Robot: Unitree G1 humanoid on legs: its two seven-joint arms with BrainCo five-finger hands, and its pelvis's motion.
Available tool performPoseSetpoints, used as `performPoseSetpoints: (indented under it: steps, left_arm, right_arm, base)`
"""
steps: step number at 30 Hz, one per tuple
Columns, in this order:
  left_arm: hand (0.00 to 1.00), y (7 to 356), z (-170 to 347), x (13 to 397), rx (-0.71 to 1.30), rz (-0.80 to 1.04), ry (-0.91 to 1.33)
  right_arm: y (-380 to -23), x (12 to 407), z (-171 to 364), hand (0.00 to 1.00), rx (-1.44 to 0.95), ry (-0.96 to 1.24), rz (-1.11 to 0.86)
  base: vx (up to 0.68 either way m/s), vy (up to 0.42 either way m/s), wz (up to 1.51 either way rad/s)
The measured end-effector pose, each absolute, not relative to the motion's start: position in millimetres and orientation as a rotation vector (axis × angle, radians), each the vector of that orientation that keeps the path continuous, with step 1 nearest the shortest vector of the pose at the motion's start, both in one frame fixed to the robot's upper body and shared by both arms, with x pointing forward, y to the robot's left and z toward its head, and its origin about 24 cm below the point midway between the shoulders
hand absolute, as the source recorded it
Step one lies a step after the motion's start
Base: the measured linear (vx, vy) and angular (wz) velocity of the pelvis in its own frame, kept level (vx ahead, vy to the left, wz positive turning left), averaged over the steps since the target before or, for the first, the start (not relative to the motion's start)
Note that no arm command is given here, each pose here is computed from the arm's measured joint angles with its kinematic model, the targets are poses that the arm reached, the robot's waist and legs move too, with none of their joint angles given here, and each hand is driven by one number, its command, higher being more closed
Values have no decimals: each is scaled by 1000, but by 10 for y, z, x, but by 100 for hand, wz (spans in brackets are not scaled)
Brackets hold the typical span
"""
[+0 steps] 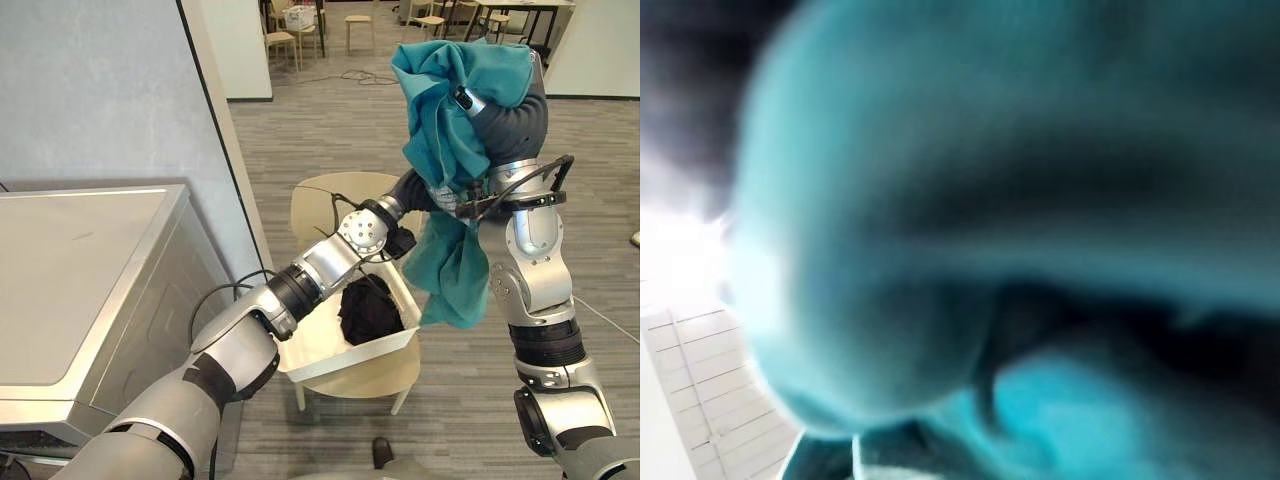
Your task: Pick up the laundry basket with both hands and put the clothes into the washing machine.
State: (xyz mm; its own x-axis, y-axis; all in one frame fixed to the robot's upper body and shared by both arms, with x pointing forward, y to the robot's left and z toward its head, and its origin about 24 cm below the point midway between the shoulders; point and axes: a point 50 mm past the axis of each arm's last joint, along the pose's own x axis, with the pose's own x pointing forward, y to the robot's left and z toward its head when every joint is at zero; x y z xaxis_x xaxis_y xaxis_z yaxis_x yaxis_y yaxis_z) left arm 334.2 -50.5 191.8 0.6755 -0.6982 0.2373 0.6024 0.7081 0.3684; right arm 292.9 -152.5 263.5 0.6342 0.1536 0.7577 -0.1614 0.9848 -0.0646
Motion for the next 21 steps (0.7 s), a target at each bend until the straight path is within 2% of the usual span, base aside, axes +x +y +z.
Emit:
performPoseSetpoints:
  steps: [5,6,8,11,14,17,19,21]
  left_arm:
    - [100,-464,1817,3307,218,-752,-348]
    - [100,-392,1647,3247,191,-771,-313]
    - [100,-153,1312,3138,163,-801,-227]
    - [100,34,1111,3112,163,-782,-156]
    - [100,-91,1266,3168,152,-787,-192]
    - [100,-60,1503,3222,73,-722,-271]
    - [100,174,1536,3217,29,-659,-302]
    - [100,681,1303,3079,-69,-522,-262]
  right_arm:
    - [-1574,2896,2523,100,29,-838,157]
    - [-1691,2837,2492,0,28,-844,109]
    - [-1908,2760,2410,0,36,-836,10]
    - [-2129,2697,2267,0,27,-794,-93]
    - [-2145,2650,2231,0,73,-801,-120]
    - [-2524,2320,2205,0,76,-853,-301]
    - [-2843,2095,2126,0,43,-857,-475]
    - [-3193,1788,1960,0,27,-815,-706]
  base:
    - [-19,-7,3]
    - [-31,-16,11]
    - [-13,-18,16]
    - [-28,-6,19]
    - [-64,2,-2]
    - [-37,-5,-7]
    - [22,-14,-12]
    - [31,-23,-5]
